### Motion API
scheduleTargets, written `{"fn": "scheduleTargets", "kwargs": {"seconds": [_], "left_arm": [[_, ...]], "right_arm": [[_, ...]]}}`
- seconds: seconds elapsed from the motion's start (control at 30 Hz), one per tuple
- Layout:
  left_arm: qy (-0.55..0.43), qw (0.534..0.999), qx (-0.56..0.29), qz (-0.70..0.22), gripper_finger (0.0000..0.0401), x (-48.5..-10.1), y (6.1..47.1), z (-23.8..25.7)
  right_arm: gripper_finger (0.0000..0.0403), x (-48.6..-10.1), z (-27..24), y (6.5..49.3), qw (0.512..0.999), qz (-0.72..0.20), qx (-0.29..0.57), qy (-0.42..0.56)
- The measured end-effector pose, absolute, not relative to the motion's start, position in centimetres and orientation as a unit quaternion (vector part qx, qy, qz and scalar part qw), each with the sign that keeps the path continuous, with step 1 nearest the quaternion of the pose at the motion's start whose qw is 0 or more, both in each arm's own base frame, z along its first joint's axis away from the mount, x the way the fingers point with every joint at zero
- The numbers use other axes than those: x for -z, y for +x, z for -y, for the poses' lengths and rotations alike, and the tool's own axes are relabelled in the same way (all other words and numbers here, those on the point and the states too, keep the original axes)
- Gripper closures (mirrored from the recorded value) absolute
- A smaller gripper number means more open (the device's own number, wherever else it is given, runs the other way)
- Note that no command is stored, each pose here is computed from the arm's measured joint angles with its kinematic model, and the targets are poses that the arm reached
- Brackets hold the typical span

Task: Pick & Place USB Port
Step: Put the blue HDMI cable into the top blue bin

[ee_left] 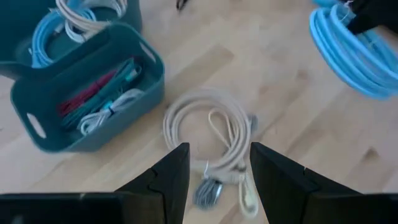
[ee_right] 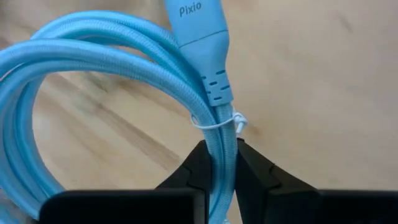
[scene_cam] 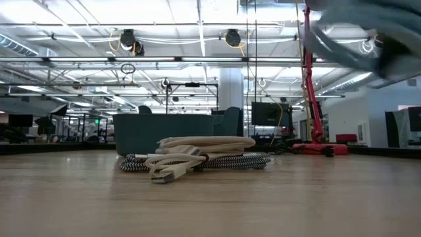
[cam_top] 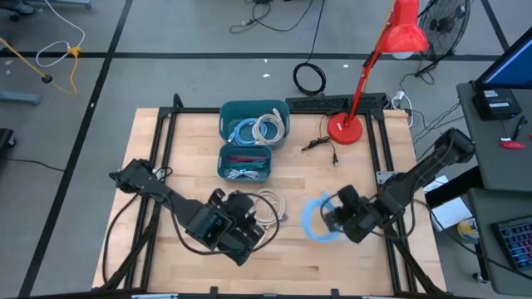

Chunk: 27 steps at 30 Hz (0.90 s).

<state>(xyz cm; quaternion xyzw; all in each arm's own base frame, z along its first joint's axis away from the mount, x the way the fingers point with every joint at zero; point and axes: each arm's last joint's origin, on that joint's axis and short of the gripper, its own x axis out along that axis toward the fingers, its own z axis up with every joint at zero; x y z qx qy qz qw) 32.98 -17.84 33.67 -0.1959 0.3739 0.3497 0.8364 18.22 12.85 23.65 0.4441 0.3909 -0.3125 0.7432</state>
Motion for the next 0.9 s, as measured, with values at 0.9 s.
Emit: {"fn": "scheduleTargets", "kwargs": {"seconds": [0.9], "left_arm": [[-0.032,0.914,-0.402,-0.031,0.0229,-47.7,30.4,13.1]], "right_arm": [[0.0372,-39.2,2.3,27.3,0.882,-0.047,0.449,0.136]]}}
